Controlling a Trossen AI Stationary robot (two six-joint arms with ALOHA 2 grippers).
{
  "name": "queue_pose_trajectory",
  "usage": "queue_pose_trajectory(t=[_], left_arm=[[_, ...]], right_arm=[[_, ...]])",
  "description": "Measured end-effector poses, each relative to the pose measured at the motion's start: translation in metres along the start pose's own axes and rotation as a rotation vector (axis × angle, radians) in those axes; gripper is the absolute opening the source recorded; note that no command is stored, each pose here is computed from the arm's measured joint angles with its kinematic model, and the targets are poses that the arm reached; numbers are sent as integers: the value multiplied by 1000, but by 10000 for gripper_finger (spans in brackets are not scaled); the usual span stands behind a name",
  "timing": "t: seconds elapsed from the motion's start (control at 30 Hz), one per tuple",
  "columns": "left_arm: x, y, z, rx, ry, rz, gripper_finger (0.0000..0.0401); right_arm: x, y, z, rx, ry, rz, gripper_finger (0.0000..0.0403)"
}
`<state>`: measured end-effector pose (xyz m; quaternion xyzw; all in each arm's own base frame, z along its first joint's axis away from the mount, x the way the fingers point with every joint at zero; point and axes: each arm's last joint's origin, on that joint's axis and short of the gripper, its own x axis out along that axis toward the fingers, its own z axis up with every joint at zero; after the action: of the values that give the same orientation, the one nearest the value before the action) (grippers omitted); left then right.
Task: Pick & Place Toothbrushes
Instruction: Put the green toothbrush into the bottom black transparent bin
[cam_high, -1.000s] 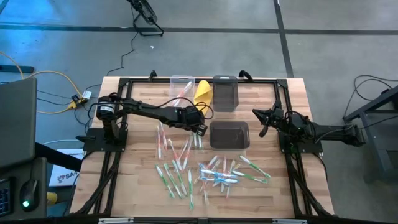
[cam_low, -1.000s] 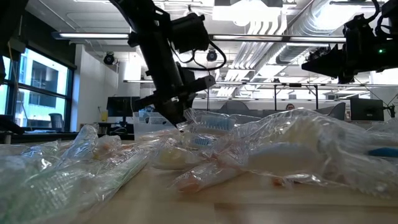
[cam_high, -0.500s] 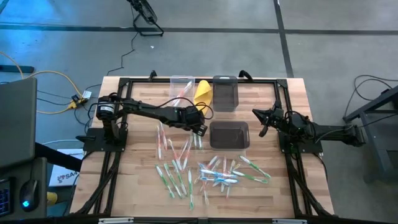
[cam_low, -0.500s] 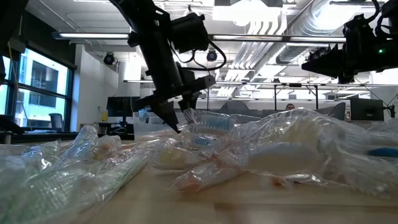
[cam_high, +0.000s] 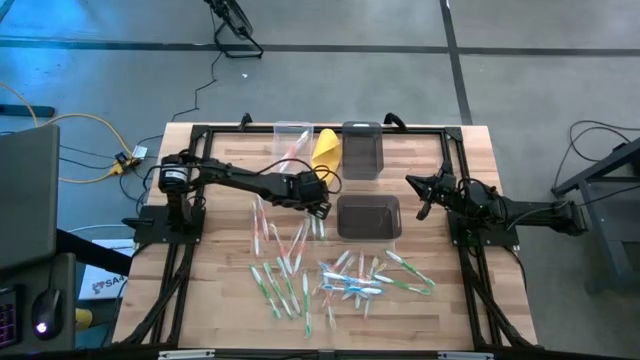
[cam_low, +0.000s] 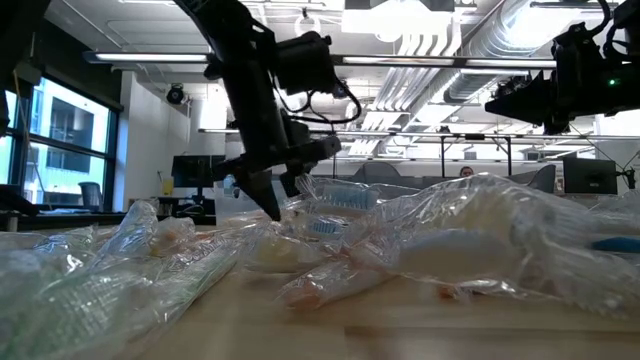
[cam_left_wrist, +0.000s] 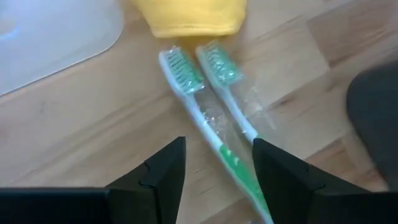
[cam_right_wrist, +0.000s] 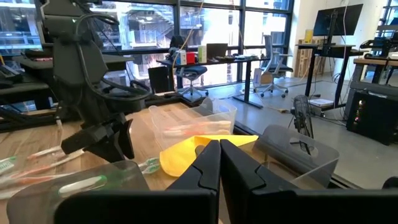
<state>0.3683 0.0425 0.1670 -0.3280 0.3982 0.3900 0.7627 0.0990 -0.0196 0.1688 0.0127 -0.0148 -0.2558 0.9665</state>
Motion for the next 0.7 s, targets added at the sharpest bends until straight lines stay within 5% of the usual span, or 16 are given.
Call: queue_pose_trajectory(t=[0.33, 0.7], left_arm=[[12, -1, -4, 5, 18, 5, 166], [12, -1, -4, 25, 21, 8, 23]], right_arm=[[0, 0, 0, 1, -1, 3, 3], [1, 0, 0, -1, 2, 3, 3]])
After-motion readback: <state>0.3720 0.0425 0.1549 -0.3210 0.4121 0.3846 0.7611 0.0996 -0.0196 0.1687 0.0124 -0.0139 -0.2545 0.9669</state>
